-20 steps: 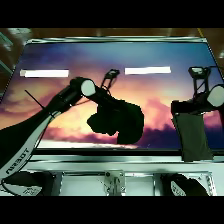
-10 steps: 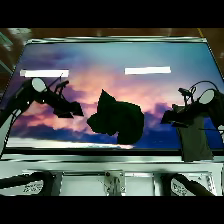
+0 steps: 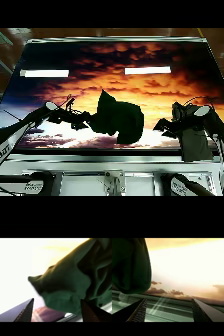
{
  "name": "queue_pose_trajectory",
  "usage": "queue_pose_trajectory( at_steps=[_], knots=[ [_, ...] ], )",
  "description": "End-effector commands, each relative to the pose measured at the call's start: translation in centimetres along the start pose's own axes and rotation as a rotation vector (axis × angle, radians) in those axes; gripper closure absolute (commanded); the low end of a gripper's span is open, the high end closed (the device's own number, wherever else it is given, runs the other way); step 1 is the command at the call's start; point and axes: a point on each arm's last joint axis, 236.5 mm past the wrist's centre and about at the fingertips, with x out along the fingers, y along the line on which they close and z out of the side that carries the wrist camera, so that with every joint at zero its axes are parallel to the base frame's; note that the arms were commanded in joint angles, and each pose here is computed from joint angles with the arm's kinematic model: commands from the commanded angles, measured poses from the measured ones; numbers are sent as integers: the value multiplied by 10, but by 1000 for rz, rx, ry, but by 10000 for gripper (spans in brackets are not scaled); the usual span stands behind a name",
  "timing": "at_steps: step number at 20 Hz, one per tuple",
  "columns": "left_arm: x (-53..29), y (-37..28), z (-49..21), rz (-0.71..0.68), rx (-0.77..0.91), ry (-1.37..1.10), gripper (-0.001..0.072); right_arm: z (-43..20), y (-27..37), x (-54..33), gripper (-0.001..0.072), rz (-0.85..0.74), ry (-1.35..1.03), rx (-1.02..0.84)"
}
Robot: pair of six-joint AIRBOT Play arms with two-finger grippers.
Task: Fold the shirts.
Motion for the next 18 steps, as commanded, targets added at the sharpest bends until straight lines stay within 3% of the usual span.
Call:
queue_pose_trajectory(
  at_steps=[1, 2, 3, 4, 7, 12, 14, 15, 16, 17, 18],
  knots=[
    [28, -11, 8, -58, -68, -26, 77, 2, 15, 10, 38, 94, -28, 61],
    [33, -9, 6, -53, -71, -13, 256, 0, 18, 15, 38, 107, -30, 72],
    [35, -8, 6, -50, -71, -8, 507, -4, 22, 23, 38, 109, -24, 65],
    [35, -9, 6, -52, -61, -9, 648, -9, 29, 32, 38, 104, -15, 44],
    [25, -21, 7, -71, 23, -25, 667, -12, 51, 60, 37, 79, -36, -21],
    [1, -48, 8, -110, 117, -78, 667, -18, 70, 104, 39, 104, 17, 47],
    [-10, -57, 10, -124, 141, -103, 667, -14, 77, 109, 293, 134, 7, 69],
    [-15, -60, 13, -131, 146, -116, 666, -10, 80, 108, 364, 147, -6, 77],
    [-22, -62, 16, -137, 150, -133, 667, -7, 84, 106, 559, 158, -15, 69],
    [-29, -64, 20, -144, 154, -154, 667, -3, 87, 102, 649, 164, -18, 53],
    [-41, -67, 26, -153, 168, -186, 668, 1, 94, 95, 652, 176, -22, 4]
  ],
)
